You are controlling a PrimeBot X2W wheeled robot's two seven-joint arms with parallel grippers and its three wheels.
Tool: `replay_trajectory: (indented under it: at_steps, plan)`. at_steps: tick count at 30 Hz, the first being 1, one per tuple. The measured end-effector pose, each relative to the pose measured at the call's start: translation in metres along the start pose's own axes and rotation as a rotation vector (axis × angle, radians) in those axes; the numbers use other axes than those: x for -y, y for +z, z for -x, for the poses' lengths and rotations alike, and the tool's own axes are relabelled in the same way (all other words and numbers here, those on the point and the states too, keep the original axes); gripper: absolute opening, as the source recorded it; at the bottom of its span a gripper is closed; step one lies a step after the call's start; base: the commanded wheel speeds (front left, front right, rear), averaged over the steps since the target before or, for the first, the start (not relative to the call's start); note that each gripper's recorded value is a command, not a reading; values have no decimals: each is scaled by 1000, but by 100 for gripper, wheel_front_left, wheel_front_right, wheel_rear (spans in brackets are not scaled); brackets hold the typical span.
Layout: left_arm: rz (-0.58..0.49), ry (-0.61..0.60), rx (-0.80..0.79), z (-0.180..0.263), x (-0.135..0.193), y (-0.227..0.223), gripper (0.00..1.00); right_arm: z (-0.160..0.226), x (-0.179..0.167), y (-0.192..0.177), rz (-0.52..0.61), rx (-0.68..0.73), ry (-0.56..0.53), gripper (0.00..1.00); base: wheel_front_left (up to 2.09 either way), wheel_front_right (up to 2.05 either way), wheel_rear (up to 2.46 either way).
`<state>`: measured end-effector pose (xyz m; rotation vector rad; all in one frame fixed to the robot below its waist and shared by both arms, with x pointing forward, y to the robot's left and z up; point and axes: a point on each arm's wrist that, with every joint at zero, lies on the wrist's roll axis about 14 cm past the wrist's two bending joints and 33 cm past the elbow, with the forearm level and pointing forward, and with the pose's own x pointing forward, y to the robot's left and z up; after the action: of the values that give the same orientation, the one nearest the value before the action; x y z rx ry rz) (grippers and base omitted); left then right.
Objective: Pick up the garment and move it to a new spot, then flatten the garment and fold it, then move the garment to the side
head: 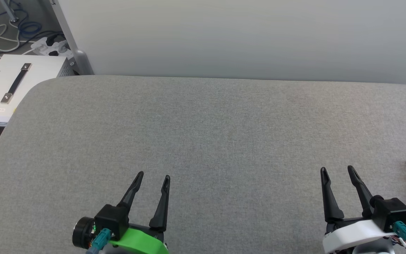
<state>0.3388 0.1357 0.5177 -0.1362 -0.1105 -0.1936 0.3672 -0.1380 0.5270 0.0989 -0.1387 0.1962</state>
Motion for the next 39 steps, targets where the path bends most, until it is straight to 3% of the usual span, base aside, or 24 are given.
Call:
replay_trajectory:
  at_steps: [10, 11, 39]
  plan:
    - [7, 6, 7, 0, -1, 2, 100, 0, -1, 1, -4, 3, 1, 100, 0, 0, 0]
    - [6, 8, 14, -1, -2, 4, 0, 0, -1, 1, -4, 3, 1, 0, 0, 0, 0]
    - [-25, 27, -23, -5, -7, 1, 0, 2, 4, -5, 17, -42, -13, 0, 0, 0, 0]
